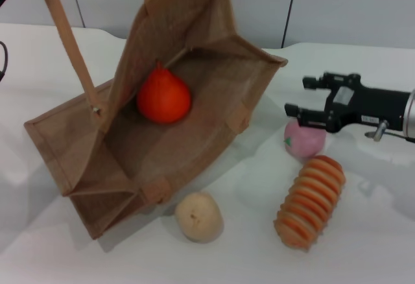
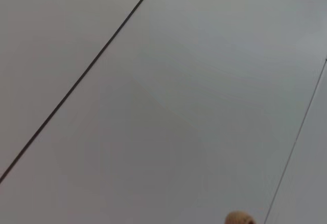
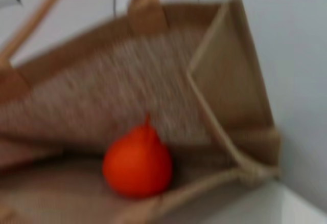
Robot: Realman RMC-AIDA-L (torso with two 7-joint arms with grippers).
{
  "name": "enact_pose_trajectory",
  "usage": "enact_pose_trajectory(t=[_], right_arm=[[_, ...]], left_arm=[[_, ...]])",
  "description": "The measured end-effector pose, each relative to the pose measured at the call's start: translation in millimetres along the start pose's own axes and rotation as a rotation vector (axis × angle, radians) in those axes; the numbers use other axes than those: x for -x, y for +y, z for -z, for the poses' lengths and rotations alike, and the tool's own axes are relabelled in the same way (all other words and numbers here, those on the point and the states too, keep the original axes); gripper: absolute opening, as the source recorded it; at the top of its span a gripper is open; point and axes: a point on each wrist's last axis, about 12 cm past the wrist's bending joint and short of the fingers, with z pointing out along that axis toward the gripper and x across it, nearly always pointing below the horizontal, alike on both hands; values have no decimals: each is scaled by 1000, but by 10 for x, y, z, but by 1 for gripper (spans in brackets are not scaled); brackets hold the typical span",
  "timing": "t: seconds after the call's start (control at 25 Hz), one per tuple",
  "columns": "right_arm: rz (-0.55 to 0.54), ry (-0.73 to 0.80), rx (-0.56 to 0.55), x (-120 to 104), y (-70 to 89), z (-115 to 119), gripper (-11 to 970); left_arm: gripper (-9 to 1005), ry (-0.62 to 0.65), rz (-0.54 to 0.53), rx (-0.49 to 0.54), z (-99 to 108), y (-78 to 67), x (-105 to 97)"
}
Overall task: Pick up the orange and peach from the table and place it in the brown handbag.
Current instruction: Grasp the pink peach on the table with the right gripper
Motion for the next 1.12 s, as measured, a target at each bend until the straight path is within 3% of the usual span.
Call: enact_pose_trajectory(t=[0.56, 1.12], right_arm=[[-47, 234, 9, -74, -36, -138, 692], [-78, 294, 43, -64, -13, -164, 665]], left_arm=[[119, 4, 4, -4, -39, -5, -24], [118, 8, 5, -6, -45, -8, -30]])
